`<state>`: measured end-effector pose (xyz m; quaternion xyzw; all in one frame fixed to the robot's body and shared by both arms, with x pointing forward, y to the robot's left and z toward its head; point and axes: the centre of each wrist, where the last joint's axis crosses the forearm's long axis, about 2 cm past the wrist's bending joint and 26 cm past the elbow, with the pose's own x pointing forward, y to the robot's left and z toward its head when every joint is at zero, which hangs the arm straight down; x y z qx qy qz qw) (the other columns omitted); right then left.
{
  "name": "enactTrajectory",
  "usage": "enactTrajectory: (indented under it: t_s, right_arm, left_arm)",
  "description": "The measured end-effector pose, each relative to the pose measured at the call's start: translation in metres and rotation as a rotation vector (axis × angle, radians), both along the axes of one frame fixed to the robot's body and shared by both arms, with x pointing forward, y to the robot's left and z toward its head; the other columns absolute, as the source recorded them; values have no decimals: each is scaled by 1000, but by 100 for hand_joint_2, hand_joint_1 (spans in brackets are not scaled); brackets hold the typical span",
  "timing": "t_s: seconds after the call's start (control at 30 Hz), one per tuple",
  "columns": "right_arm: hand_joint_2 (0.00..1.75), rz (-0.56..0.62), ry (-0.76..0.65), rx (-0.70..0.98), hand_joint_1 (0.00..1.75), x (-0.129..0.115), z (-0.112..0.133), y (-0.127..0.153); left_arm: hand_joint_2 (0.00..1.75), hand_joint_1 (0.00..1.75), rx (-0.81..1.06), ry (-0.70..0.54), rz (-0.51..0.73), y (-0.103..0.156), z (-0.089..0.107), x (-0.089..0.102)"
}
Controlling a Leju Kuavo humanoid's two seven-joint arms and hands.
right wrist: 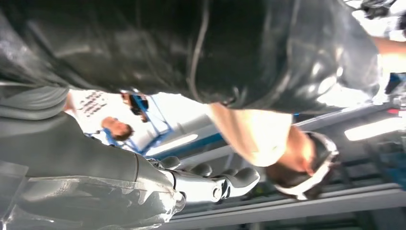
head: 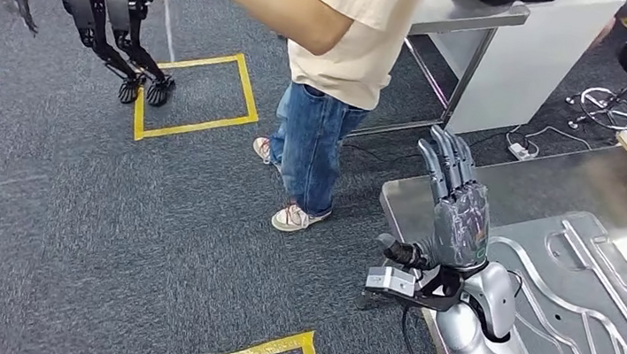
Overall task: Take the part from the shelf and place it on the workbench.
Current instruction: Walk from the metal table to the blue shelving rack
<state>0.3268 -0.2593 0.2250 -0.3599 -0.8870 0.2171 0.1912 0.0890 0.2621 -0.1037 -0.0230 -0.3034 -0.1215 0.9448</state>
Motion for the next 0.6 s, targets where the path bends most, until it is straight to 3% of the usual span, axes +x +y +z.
enactTrajectory:
  t_s: [0.6]
  right_arm:
    - [0, 37, -48, -18, 0, 11, 18, 10]
  left_arm:
    - [0, 0, -6, -16, 10, 2, 1, 6]
